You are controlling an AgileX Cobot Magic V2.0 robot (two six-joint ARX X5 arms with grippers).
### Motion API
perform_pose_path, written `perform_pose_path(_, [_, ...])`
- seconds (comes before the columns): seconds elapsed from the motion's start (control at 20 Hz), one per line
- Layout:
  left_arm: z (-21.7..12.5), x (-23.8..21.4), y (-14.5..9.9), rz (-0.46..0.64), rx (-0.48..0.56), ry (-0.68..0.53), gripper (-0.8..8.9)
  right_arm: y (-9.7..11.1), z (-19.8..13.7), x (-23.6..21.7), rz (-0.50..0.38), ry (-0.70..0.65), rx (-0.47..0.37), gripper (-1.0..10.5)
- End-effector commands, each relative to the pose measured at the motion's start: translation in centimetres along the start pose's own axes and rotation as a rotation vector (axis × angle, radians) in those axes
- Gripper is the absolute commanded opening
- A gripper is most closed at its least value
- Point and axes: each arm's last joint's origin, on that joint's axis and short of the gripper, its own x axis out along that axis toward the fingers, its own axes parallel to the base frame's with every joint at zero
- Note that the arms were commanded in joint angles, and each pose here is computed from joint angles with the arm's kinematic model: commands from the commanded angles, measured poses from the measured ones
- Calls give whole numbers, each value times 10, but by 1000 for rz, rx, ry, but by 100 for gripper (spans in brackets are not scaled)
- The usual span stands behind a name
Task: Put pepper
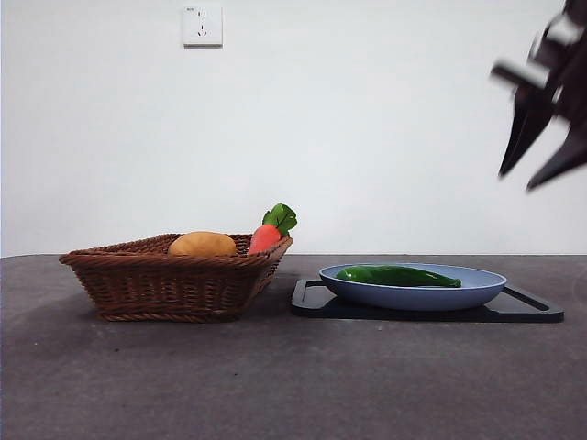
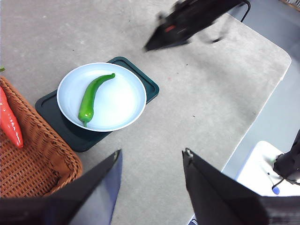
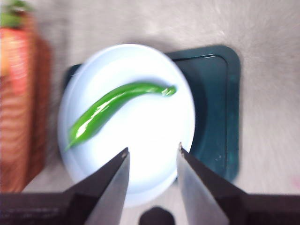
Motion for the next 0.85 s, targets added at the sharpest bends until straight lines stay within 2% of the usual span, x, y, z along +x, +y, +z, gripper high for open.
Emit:
perform_pose_path(0.05, [4, -1, -2, -7, 33, -11, 232, 29, -13, -46, 26, -28, -101, 181])
perform_pose_path(0.2, [3, -1, -2, -6, 45, -4, 232, 66, -50, -102, 71, -55, -225, 179])
perform_pose_path(0.35, [2, -1, -2, -5, 64, 15, 231, 88, -94, -145, 127, -38, -305, 149])
perform_pose_path(0.45, [-1, -1, -2, -3, 61, 40, 224, 95, -118, -163, 158, -6, -341, 119])
perform_pose_path(0.65, [-3, -1, -2, -1, 56, 65, 21, 97, -147, -181, 188, 60, -398, 1])
perform_pose_path(0.85, [-4, -1, -2, -2, 54, 77, 6, 97, -152, -187, 201, 32, -400, 4])
